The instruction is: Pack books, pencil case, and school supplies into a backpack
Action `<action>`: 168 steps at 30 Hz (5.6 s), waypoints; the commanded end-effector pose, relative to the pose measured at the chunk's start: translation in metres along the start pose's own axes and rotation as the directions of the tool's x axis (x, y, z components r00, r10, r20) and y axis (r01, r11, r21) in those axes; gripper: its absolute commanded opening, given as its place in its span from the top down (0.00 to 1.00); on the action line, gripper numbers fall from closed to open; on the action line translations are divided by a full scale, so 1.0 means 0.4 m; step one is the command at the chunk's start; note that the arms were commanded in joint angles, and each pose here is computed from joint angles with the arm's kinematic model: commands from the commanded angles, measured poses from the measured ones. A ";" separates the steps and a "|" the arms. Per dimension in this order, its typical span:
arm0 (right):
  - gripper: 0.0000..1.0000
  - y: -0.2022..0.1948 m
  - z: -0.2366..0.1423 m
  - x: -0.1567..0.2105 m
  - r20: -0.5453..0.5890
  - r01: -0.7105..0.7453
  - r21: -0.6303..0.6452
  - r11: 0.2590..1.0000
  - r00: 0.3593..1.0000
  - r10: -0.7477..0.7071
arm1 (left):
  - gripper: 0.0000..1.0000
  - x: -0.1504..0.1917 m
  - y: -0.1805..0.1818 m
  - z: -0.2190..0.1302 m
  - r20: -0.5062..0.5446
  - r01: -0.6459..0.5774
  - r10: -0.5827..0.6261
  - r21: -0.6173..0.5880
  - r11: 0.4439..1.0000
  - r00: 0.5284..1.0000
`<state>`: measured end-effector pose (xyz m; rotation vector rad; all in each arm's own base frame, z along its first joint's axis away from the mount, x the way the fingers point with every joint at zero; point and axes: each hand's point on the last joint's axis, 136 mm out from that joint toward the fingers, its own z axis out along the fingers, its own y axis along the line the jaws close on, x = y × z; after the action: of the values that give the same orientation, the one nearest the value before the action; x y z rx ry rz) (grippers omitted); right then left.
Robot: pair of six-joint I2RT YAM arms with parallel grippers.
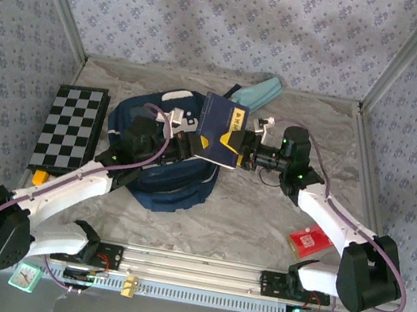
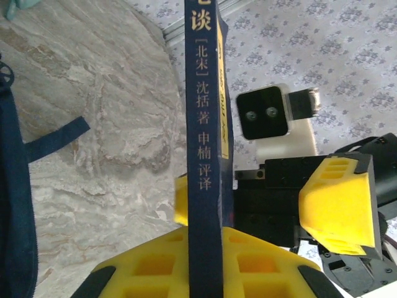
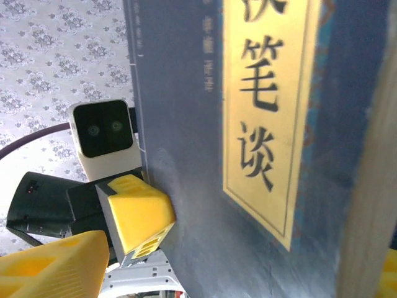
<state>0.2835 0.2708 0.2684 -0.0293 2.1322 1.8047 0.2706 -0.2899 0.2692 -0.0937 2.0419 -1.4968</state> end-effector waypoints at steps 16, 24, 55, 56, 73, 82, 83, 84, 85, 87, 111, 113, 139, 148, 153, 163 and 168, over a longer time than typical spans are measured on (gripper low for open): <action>0.96 -0.025 -0.051 -0.001 -0.005 0.047 0.085 0.995 0.999 -0.046 | 0.81 -0.011 0.034 -0.015 0.008 -0.114 0.116 -0.124 0.986 0.993; 0.98 -0.106 -0.174 -0.008 0.055 0.024 0.309 0.951 0.998 -0.044 | 0.50 0.013 0.157 -0.104 -0.170 -0.387 0.347 -0.421 0.821 0.922; 0.99 -0.241 -0.326 0.004 0.165 -0.133 0.367 0.921 0.983 0.076 | 0.73 0.225 0.335 0.076 -0.738 -0.777 0.377 -0.310 0.548 0.560; 0.99 -0.240 -0.326 0.002 0.167 -0.133 0.366 0.921 0.983 0.075 | 0.74 0.225 0.336 0.074 -0.736 -0.775 0.377 -0.312 0.549 0.563; 1.00 -0.249 -0.327 0.002 0.164 -0.137 0.366 0.920 0.983 0.081 | 0.80 0.228 0.340 0.066 -0.750 -0.775 0.354 -0.322 0.544 0.559; 0.99 -0.248 -0.314 0.037 0.119 -0.157 0.354 0.922 0.985 0.122 | 0.99 0.078 0.183 0.039 -0.622 -0.796 0.507 -0.381 0.470 0.597; 0.99 -0.247 -0.307 0.047 0.107 -0.156 0.356 0.921 0.986 0.126 | 1.00 0.056 0.158 0.036 -0.598 -0.797 0.531 -0.391 0.461 0.601; 0.99 -0.247 -0.299 0.057 0.097 -0.160 0.356 0.921 0.986 0.134 | 1.00 0.041 0.144 0.021 -0.593 -0.800 0.538 -0.405 0.444 0.599; 0.99 -0.250 -0.288 0.067 0.087 -0.168 0.353 0.920 0.985 0.146 | 1.00 0.021 0.128 0.016 -0.574 -0.798 0.554 -0.422 0.431 0.603; 0.98 -0.248 -0.258 0.081 0.073 -0.179 0.340 0.923 0.984 0.164 | 1.00 -0.019 0.092 0.005 -0.535 -0.792 0.586 -0.455 0.407 0.608; 0.90 -0.260 0.257 0.068 -0.172 0.046 0.295 0.954 0.985 0.006 | 1.00 -0.176 -0.101 -0.068 -0.226 -0.703 0.734 -0.558 0.441 0.640; 0.87 -0.282 0.292 0.061 -0.186 0.047 0.298 0.953 0.983 0.009 | 1.00 -0.176 -0.103 -0.069 -0.220 -0.700 0.733 -0.556 0.448 0.644; 0.80 -0.389 0.195 0.227 -0.371 0.309 0.603 0.736 0.925 -0.085 | 1.00 -0.181 -0.040 -0.076 -0.208 -0.647 0.671 -0.566 0.511 0.711; 0.89 -0.379 0.327 0.104 -0.314 0.390 0.554 0.735 0.916 -0.249 | 1.00 -0.177 -0.038 -0.075 -0.198 -0.627 0.650 -0.565 0.536 0.734; 0.85 -0.383 0.317 0.102 -0.308 0.396 0.549 0.737 0.915 -0.261 | 1.00 -0.177 -0.031 -0.081 -0.196 -0.612 0.635 -0.575 0.542 0.747; 0.69 -0.353 0.100 0.140 -0.241 0.328 0.625 0.709 0.944 -0.224 | 0.98 -0.089 0.031 -0.041 -0.282 -0.608 0.548 -0.505 0.613 0.787; 0.62 -0.364 0.010 0.141 -0.171 0.227 0.661 0.715 0.974 -0.151 | 0.74 -0.019 0.069 -0.068 -0.306 -0.553 0.461 -0.484 0.678 0.833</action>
<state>0.2767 0.2789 0.1292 -0.2416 2.5434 0.8776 0.2824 -0.2505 0.2339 0.4209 2.3568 -0.4042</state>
